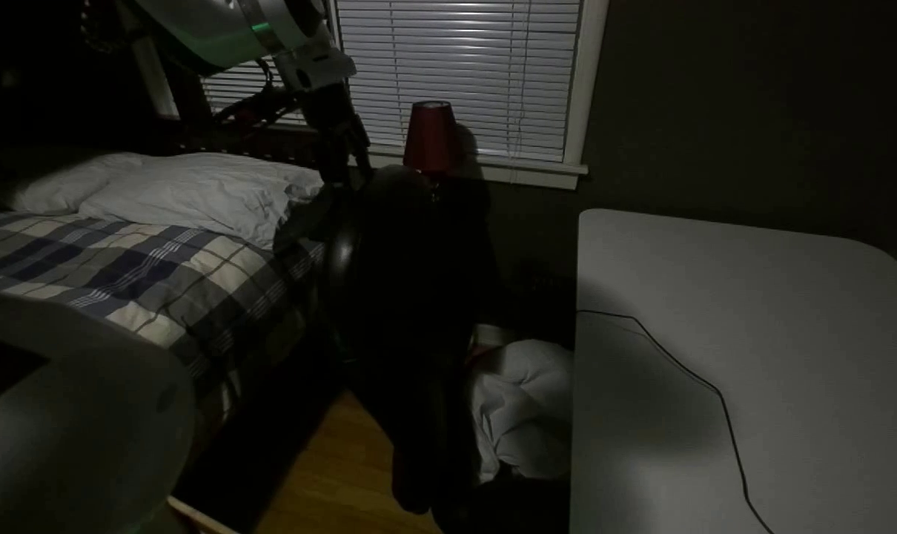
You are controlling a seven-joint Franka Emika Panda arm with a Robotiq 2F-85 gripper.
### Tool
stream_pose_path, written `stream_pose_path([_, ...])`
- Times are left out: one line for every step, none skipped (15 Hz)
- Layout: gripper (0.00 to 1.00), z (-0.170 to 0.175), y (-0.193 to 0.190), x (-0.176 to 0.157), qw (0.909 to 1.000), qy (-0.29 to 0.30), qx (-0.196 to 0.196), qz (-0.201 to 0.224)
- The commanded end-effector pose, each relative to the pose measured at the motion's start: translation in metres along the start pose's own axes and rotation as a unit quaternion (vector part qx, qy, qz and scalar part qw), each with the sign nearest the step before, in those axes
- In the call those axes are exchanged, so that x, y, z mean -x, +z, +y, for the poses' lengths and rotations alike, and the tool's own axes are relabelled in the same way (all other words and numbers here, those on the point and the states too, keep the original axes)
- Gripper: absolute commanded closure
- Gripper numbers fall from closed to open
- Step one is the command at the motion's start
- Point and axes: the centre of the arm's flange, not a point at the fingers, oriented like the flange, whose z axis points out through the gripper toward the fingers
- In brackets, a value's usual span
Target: Push the black chair underneath the table.
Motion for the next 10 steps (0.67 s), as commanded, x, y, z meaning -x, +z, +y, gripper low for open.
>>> stream_pose_path([0.0, 0.017, -0.005, -0.034, 0.9982, -0.033, -0.014, 0.048])
stream_pose_path([0.0, 0.02, -0.005, -0.04, 0.9974, -0.039, -0.017, 0.059])
stream_pose_path([0.0, 0.022, -0.003, -0.044, 0.9968, -0.043, -0.019, 0.065])
stream_pose_path([0.0, 0.024, -0.002, -0.05, 0.9959, -0.045, -0.021, 0.075])
stream_pose_path([0.0, 0.026, -0.001, -0.057, 0.9949, -0.044, -0.022, 0.087])
stream_pose_path([0.0, 0.028, 0.0, -0.064, 0.9934, -0.048, -0.024, 0.101])
stream_pose_path([0.0, 0.03, 0.001, -0.07, 0.9921, -0.056, -0.027, 0.109])
stream_pose_path([0.0, 0.031, 0.003, -0.078, 0.9902, -0.063, -0.03, 0.121])
stream_pose_path([0.0, 0.033, 0.006, -0.084, 0.9887, -0.069, -0.031, 0.13])
stream_pose_path([0.0, 0.034, 0.009, -0.088, 0.9876, -0.072, -0.03, 0.136])
